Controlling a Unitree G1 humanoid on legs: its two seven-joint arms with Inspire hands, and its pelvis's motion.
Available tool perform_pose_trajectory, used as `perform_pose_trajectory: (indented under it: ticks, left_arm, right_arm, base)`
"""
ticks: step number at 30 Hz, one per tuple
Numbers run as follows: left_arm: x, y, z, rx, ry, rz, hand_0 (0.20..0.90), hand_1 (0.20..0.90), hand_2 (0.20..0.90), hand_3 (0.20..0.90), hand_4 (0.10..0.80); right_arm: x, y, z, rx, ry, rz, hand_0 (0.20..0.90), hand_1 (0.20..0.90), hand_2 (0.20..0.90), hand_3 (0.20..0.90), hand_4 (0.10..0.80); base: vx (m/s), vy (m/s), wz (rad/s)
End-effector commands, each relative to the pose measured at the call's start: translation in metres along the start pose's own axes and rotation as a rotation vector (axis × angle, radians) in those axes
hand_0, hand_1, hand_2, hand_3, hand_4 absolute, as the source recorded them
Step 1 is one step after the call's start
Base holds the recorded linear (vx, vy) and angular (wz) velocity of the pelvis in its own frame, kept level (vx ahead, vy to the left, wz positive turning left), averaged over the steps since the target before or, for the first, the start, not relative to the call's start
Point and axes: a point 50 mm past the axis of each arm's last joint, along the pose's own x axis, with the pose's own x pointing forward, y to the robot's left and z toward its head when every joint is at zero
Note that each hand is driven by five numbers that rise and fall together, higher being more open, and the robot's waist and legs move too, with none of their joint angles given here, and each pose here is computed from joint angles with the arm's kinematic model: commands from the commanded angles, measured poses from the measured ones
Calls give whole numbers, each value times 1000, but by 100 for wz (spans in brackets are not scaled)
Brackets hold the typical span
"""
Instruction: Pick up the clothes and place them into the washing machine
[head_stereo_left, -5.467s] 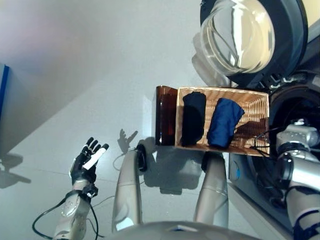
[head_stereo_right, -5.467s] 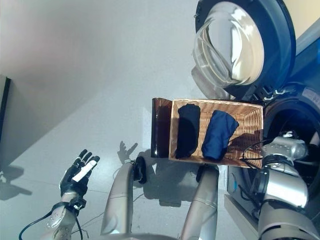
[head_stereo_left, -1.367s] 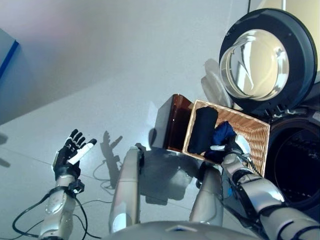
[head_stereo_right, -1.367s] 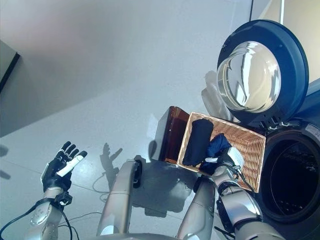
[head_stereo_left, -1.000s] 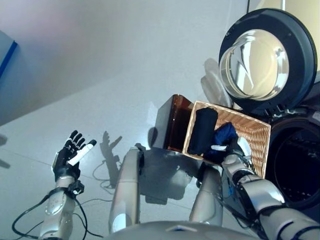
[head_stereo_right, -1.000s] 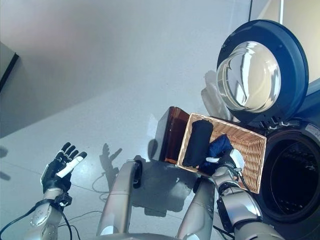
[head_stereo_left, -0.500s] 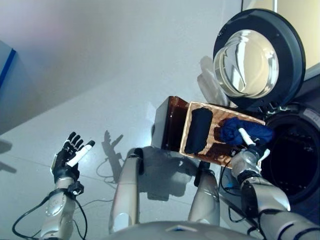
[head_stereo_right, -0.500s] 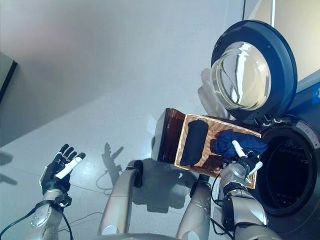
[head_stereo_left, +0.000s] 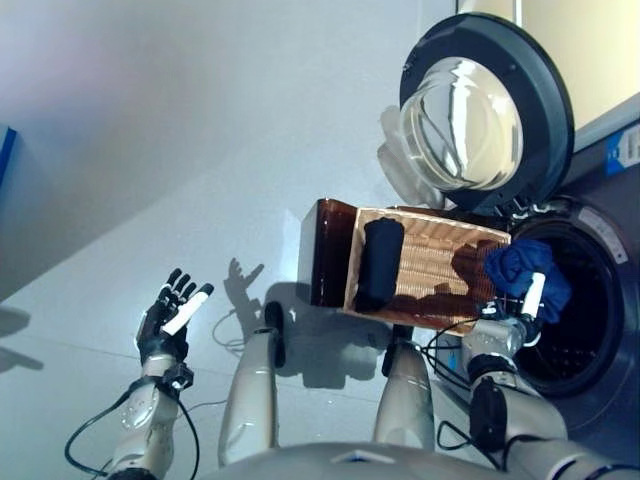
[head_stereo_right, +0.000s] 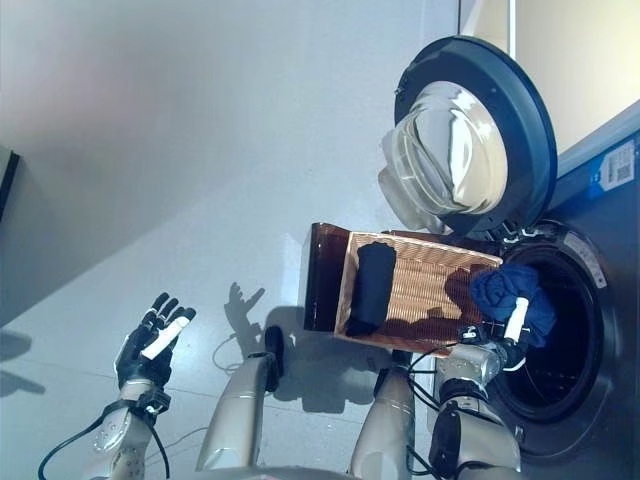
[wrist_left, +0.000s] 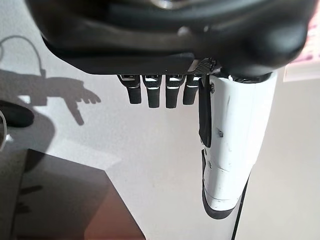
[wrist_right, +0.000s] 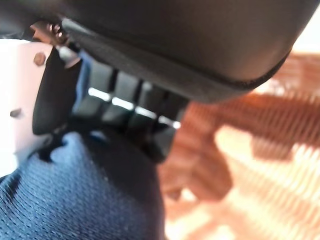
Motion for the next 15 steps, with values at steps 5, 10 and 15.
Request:
perform_pose_trajectory:
  ticks: [5, 10, 15]
  left_arm:
    - [0, -1, 23, 44, -133, -56, 900, 900, 900, 900, 800]
    - [-3, -4, 23, 62, -131, -86, 900, 900, 900, 900, 800]
    - [-5, -2, 30, 81, -151, -100, 900, 900, 900, 900, 800]
  right_arm:
    - [13, 37, 58, 194, -283, 20, 200, 200, 200, 200, 300]
    - [15, 51, 75, 314, -349, -55, 200, 200, 200, 200, 300]
    - [21, 63, 106, 333, -423, -123, 200, 200, 200, 200, 300]
  base:
    - [0, 0, 0]
    - [-21, 13, 1]
    - [-25, 10, 2]
